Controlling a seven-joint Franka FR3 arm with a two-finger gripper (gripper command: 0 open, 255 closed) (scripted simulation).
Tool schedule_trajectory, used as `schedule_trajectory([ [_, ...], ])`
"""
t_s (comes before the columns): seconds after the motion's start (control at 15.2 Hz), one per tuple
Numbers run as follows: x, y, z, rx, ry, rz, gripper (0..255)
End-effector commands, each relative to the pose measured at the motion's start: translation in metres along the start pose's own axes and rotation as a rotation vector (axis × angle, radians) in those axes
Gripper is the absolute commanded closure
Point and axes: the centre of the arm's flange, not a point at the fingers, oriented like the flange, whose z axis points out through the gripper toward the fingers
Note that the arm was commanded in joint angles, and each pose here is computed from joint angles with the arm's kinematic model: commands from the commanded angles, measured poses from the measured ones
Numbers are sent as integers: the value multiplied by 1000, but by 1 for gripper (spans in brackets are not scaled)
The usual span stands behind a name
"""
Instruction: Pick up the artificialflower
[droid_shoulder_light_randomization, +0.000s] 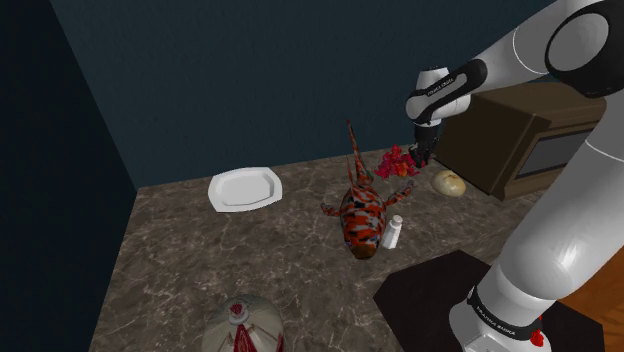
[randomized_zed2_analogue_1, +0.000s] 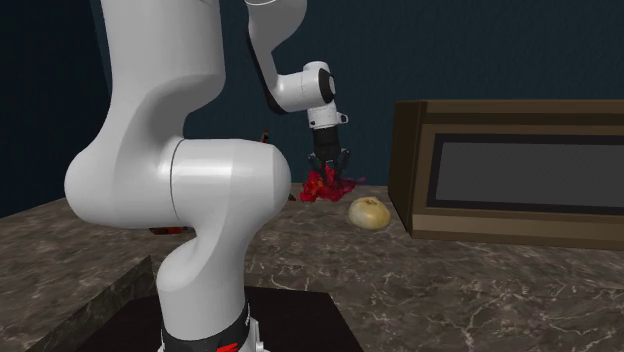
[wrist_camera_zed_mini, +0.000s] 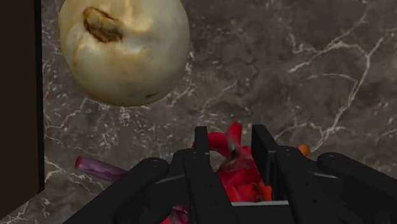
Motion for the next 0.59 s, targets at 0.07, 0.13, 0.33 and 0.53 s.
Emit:
schedule_trajectory([
  [0.07,-3,3,-17,0,1,1,255],
  [0.13,-4,4,-22,0,1,1,255],
  [0.33,-5,6,-38,0,1,1,255],
  [0.53,-6,7,-44,0,1,1,255],
])
